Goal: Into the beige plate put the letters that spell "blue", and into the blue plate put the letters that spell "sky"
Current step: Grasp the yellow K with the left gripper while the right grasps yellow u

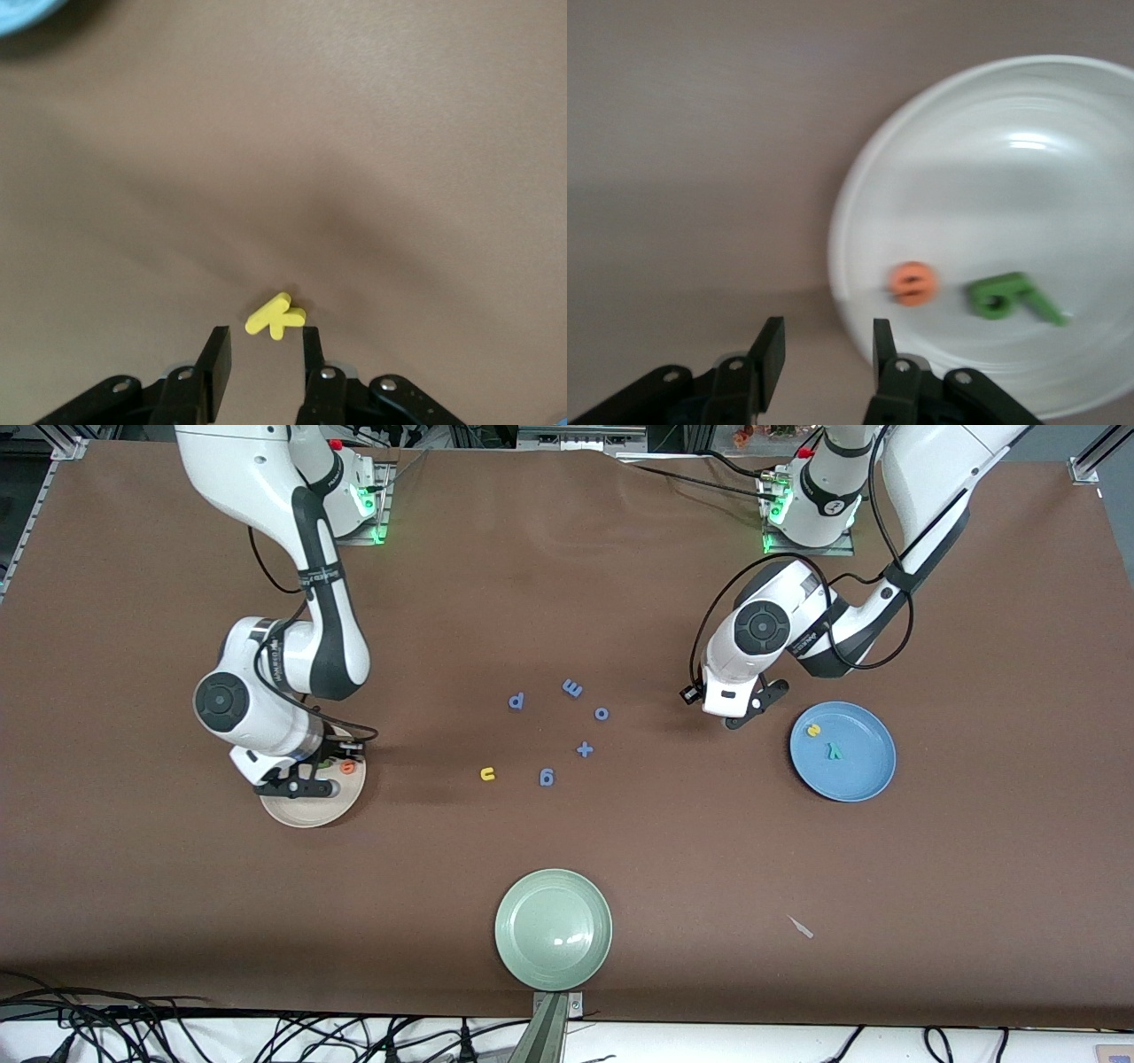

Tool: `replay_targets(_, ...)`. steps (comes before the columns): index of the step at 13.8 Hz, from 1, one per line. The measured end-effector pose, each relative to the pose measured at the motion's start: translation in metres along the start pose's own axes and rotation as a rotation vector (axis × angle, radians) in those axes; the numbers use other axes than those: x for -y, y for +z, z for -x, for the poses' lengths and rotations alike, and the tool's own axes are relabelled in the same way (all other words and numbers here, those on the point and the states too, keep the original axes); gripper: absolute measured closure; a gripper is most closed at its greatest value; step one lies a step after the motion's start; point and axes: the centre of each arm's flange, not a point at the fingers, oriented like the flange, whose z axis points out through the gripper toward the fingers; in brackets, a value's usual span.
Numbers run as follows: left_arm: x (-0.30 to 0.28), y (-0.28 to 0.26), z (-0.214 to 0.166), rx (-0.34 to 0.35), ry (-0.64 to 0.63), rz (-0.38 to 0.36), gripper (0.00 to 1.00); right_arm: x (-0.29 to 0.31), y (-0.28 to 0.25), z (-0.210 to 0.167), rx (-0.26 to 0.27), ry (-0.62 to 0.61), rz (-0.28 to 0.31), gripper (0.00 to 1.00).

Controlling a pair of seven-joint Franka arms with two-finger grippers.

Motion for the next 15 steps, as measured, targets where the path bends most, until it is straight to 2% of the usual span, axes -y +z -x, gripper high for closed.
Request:
replay_targets(2,0.003,0.005,0.002,-0.03,0.127,-0.02,0.6,0.059,-0.008,0.001,-0.02,0.074,-0.043,0.51)
replay_targets(5,0.008,0.016,0.005,-0.018,0.279,-0.04,0.6,0.123,-0.001,0.003,-0.032,0.159,-0.069,0.5)
replay_targets(7,0.009,0.023,0.006,0.001,0.362,-0.044,0.59,0.141,0.018,-0.001,-0.049,0.178,-0.061,0.42)
replay_targets(10,0.008,0.028,0.007,0.017,0.46,-0.038,0.57,0.169,0.059,0.004,-0.107,0.181,-0.053,0.39)
replay_targets(15,0.001,0.029,0.011,-0.001,0.539,0.005,0.56,0.189,0.074,0.014,-0.12,0.176,-0.046,0.37)
